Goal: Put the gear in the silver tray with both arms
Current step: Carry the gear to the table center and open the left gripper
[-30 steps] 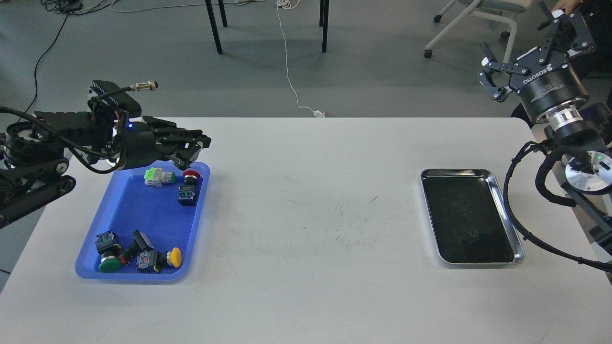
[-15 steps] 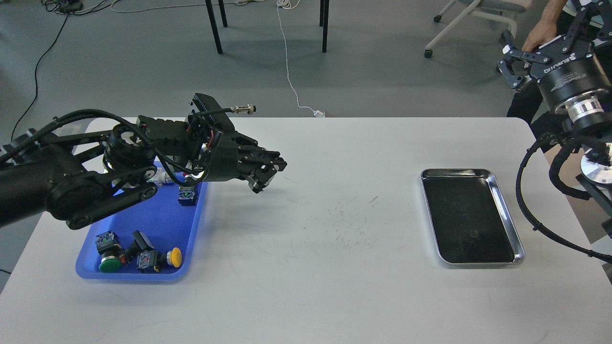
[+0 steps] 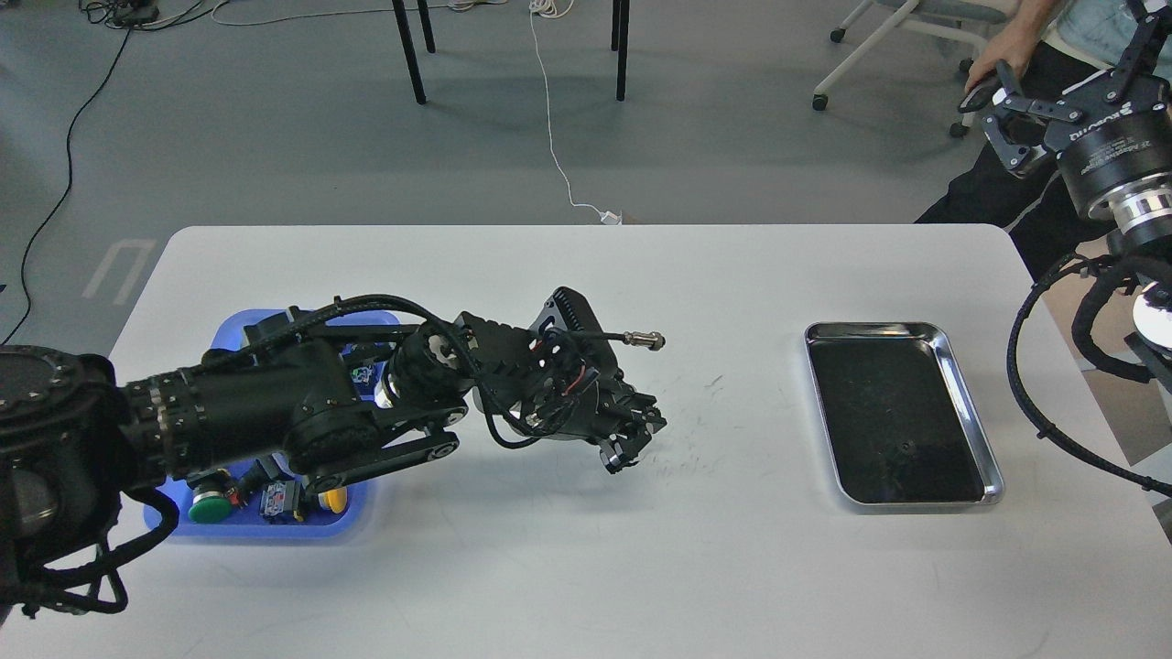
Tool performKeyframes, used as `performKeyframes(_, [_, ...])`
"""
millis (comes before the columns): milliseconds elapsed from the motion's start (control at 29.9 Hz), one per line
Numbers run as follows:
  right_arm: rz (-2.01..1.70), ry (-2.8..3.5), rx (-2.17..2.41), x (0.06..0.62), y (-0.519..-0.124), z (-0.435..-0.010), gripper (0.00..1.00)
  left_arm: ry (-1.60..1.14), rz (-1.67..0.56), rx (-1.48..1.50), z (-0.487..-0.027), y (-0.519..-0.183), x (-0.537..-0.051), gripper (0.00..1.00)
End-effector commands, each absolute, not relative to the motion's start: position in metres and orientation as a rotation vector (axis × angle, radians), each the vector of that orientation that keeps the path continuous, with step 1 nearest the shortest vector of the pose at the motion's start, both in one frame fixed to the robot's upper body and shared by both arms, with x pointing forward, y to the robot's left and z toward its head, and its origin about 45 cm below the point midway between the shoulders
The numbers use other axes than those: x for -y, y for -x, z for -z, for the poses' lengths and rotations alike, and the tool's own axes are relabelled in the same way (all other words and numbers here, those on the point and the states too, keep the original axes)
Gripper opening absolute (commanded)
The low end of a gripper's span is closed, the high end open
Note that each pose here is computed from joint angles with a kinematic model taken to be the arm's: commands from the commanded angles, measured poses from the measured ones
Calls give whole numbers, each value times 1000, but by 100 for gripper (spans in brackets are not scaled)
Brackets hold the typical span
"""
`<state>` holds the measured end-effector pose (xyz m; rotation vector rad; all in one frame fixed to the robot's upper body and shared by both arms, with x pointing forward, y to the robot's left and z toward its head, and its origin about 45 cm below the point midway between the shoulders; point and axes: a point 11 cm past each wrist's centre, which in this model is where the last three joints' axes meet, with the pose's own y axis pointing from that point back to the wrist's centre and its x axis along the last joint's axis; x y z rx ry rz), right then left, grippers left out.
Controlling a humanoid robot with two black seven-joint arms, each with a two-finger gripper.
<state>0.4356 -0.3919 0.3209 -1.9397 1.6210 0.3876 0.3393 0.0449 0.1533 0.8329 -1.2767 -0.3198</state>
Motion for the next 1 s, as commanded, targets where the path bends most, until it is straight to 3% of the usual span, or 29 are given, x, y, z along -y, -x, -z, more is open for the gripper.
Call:
performKeyframes(0, [-395, 1943, -1623, 390, -437, -321, 99, -815, 335, 1279, -148, -334, -27, 15])
performKeyframes(368, [-396, 1945, -1620, 378, -446, -332, 99, -817, 351, 1286, -138, -326, -3, 16])
performKeyframes(769, [-387, 1955, -1625, 374, -451, -338, 99, -838, 347, 1252, -124, -321, -11, 18])
performKeyframes(869, [-397, 1955, -1617, 370, -452, -337, 99, -838, 347, 1253, -124, -321, -11, 23])
performKeyframes(969, [-401, 1956, -1614, 368, -452, -336, 99, -834, 345, 1254, -125, -321, -10, 35])
